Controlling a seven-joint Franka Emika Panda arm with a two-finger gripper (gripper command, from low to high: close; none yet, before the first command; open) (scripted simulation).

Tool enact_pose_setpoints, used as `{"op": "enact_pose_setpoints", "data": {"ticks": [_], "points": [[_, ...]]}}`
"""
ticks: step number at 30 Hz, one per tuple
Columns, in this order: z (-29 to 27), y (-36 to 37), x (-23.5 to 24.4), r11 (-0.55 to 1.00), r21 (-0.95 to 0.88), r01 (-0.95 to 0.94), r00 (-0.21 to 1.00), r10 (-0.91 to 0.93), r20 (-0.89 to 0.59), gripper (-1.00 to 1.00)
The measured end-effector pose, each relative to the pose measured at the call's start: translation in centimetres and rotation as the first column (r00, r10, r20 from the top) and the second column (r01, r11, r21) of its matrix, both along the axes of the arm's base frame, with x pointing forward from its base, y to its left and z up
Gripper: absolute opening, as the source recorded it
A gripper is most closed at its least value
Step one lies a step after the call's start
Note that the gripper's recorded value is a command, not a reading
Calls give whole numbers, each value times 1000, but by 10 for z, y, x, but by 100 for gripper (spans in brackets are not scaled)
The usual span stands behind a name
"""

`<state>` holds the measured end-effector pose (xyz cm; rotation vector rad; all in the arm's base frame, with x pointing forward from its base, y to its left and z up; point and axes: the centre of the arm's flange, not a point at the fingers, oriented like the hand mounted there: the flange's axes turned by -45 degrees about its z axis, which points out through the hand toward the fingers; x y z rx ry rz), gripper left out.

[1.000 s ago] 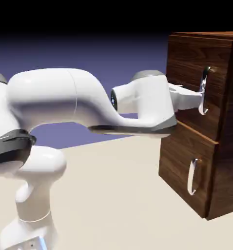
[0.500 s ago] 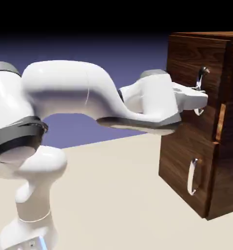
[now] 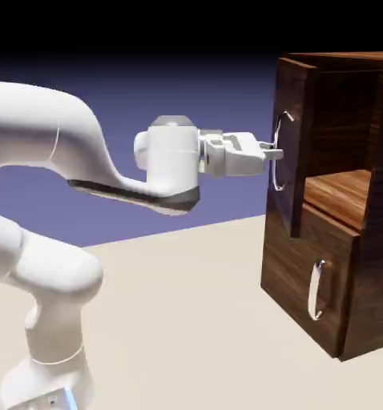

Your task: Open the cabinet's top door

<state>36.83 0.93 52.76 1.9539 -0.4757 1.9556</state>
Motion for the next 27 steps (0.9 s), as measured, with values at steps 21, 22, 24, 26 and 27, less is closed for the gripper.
{"op": "enact_pose_setpoints", "data": {"ticks": [21, 22, 24, 26, 27], "points": [[-5, 53, -22, 983, -27, 179, 983, -178, 41, -100], [-5, 51, -21, 984, -26, 174, 984, -173, 39, -100], [-5, 48, -20, 986, -24, 163, 986, -162, 34, -100], [-4, 45, -19, 988, -23, 153, 988, -153, 28, -100], [-4, 44, -19, 989, -22, 149, 989, -149, 25, -100]]}}
